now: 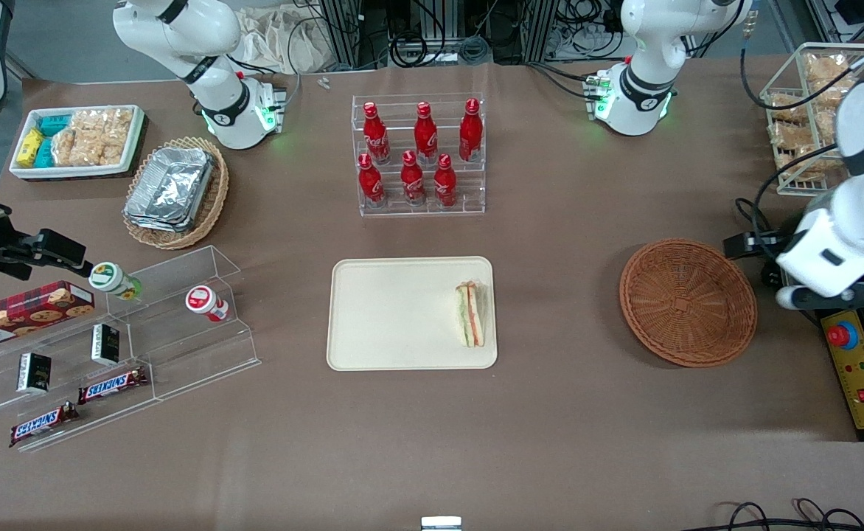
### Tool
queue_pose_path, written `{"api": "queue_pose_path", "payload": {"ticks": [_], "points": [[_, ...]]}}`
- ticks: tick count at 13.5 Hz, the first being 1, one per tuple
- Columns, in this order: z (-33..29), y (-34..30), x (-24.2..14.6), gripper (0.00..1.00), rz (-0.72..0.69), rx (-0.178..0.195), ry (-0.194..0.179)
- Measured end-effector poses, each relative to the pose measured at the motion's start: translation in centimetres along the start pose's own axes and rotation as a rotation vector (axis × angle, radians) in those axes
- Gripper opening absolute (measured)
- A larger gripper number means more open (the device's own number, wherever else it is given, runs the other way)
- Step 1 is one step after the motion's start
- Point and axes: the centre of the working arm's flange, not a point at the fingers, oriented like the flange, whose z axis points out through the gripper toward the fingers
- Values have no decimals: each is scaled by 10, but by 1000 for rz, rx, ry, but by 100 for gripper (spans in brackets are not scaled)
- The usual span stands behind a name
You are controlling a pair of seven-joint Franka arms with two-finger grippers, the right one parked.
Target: Place sandwich from basket to tray
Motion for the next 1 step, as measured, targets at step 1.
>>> {"api": "queue_pose_path", "payload": {"ticks": [1], "points": [[-2, -9, -1, 100, -8, -10, 3]]}}
